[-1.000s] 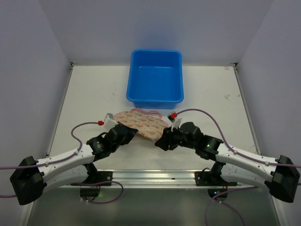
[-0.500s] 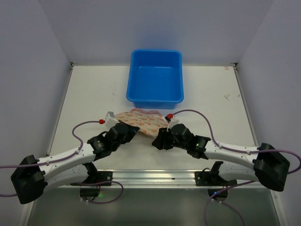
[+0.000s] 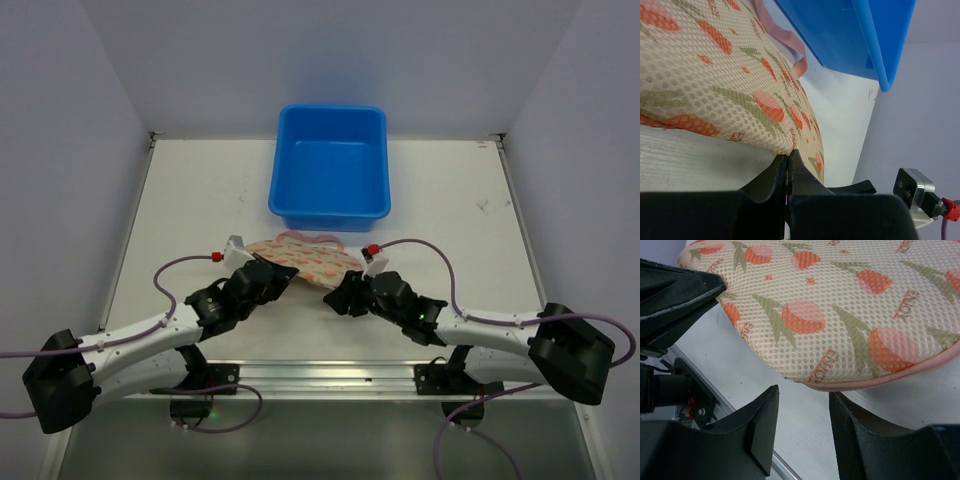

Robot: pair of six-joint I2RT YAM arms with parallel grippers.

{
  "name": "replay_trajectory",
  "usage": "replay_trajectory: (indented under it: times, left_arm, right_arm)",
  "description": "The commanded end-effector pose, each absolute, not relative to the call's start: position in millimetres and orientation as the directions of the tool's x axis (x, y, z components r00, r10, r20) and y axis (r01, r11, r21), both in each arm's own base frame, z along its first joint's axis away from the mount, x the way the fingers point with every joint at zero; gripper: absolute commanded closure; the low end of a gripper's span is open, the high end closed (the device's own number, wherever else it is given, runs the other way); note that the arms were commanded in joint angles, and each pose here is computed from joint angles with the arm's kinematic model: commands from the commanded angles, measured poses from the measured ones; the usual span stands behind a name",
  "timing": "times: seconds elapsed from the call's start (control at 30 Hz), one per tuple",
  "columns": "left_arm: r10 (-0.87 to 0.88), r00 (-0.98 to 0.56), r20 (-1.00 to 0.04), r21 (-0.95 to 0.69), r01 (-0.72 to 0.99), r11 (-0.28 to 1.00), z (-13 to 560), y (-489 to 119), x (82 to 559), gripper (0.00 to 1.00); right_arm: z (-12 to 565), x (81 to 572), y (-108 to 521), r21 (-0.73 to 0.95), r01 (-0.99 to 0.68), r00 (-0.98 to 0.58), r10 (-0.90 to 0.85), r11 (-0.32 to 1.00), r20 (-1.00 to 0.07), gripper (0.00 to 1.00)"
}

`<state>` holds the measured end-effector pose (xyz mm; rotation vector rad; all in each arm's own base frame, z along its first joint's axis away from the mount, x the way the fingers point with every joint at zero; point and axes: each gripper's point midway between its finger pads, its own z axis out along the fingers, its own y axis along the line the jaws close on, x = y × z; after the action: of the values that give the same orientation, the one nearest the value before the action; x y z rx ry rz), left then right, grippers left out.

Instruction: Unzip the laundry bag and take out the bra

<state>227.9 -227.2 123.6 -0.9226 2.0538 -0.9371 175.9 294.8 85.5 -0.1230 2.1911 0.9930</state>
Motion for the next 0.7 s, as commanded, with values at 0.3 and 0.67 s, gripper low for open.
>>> replay_trajectory:
  times: [0.3, 0.67]
  left_arm:
    - [-0.823, -0.499, -0.269, -0.865, -0.251, 0.435, 152, -239, 236, 1.0]
    - [-0.821, -0.503, -0.27, -0.863, -0.253, 0.438, 149, -237, 234, 1.0]
  right_arm:
    - [115, 196, 306, 0.667, -0.39, -0.65, 0.323, 0.634, -0.688, 0.54]
    - [116, 201, 297, 0.677, -0.354, -0.63, 0.371, 0.645, -0.682, 0.58]
